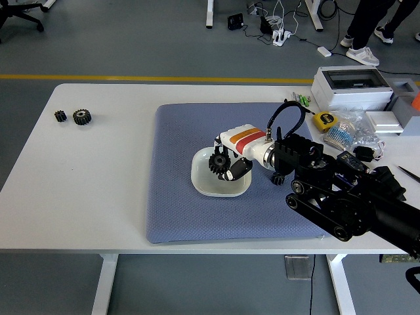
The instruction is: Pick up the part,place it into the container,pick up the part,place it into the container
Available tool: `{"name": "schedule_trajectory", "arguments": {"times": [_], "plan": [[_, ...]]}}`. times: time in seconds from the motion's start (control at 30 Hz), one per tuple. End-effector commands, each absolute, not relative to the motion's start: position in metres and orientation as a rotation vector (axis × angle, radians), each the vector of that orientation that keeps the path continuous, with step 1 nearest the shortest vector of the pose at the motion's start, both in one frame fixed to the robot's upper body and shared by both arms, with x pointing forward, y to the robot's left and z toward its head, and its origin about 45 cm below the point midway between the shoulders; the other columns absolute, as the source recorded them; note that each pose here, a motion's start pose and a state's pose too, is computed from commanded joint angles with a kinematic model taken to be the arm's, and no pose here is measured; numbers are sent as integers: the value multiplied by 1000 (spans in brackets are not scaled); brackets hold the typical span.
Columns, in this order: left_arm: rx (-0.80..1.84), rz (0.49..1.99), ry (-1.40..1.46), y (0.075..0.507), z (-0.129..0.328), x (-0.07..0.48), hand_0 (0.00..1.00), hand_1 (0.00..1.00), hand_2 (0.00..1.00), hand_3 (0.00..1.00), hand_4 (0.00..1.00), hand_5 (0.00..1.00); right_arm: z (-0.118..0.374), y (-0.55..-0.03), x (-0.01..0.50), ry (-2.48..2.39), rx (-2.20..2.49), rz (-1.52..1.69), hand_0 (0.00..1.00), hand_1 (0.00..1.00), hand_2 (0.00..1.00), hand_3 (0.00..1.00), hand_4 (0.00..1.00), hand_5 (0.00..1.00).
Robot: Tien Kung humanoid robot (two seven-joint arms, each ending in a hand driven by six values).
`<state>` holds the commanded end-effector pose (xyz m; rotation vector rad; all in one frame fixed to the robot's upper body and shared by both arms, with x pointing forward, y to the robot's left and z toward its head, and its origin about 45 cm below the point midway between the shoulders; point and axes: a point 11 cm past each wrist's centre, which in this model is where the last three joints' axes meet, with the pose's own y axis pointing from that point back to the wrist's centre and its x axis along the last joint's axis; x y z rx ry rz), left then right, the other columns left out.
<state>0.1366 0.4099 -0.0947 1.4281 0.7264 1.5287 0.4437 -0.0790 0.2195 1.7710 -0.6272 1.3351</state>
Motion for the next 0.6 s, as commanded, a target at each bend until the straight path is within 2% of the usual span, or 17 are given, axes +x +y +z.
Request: {"name": "schedule_trajectory", "arguments": {"times": [0.1, 0.13, 0.3, 0.33, 0.6], "plan": [[1429, 1529, 728, 410, -95, 136, 673, 653, 630, 556, 572, 529, 216, -78, 442, -608, 1770, 1335, 278, 461, 638, 823, 935, 309], [1429, 1529, 728, 410, -95, 136, 673, 654, 629, 559, 572, 527, 215, -77, 441, -604, 1770, 1339, 461, 605, 796, 961, 998, 368], [1435, 1523, 731, 410, -96, 133, 673, 654, 629, 559, 572, 527, 214, -75, 439, -608, 1779, 1360, 461, 605, 796, 961, 998, 368], [1436, 1522, 732, 410, -96, 132, 673, 654, 630, 558, 571, 526, 214, -74, 439, -613, 1781, 1364, 517, 641, 864, 998, 998, 392], [1444, 1518, 742, 410, -98, 126, 673, 654, 630, 559, 572, 526, 233, -94, 446, -656, 1751, 1380, 508, 636, 848, 967, 998, 375]]}}
